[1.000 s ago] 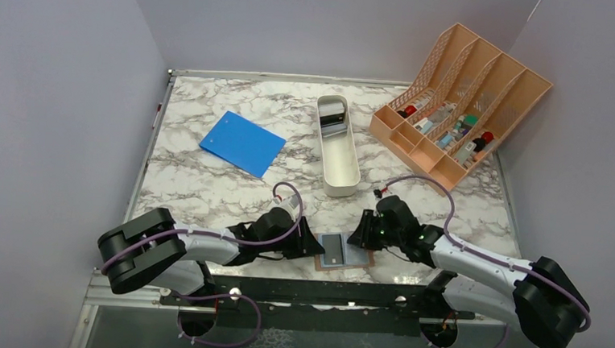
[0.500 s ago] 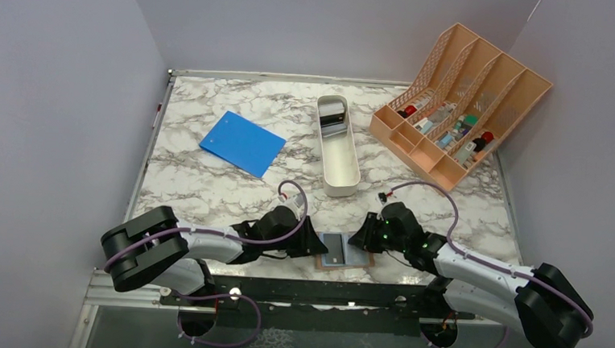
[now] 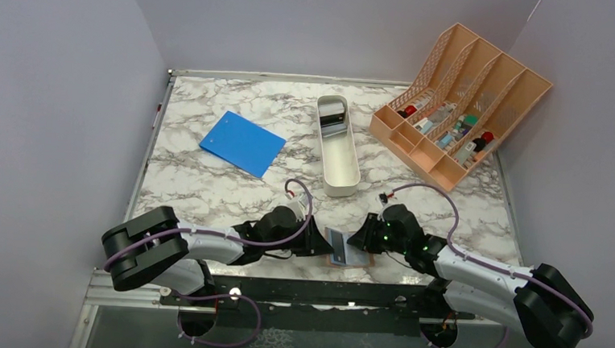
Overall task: Put the credit cards into the card holder
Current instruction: Insert the credit card into the card holder.
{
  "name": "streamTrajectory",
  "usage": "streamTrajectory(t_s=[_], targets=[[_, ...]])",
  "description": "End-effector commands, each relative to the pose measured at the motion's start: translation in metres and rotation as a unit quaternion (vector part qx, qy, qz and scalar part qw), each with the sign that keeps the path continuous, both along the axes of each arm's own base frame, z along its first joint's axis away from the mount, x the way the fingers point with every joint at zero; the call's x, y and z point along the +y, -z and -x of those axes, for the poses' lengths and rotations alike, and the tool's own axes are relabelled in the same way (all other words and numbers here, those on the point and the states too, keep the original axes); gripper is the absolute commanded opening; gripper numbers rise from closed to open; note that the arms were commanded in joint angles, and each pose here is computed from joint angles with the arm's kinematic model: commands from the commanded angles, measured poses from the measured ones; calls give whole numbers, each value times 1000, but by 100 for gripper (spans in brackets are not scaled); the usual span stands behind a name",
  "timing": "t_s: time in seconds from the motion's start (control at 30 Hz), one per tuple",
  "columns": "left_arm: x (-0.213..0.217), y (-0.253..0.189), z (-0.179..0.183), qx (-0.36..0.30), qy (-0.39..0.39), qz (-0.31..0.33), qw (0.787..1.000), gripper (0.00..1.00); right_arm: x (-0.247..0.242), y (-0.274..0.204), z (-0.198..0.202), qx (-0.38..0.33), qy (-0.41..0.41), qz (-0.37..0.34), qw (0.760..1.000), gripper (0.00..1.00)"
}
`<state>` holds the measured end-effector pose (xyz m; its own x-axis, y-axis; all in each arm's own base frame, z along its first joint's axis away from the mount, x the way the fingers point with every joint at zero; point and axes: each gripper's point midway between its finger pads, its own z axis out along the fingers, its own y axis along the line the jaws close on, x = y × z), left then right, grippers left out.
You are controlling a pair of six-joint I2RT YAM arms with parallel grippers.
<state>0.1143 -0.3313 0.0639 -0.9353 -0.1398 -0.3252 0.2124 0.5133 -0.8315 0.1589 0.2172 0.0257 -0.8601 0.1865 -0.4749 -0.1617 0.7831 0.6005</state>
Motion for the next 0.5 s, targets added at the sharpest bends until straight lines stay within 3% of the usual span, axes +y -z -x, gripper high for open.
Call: streamTrajectory(t_s=[0.0,0.3,0.47], targets=[[-19,-31,0,-41,28,52,997,22,-14,22,17,34,-3,29,999,24],[-23,-26,3,-38,37,51,997,11,-13,22,18,33,-3,24,999,24],[-26,-23,2,-33,37,47,998,9,-14,21,18,31,-3,22,999,24]])
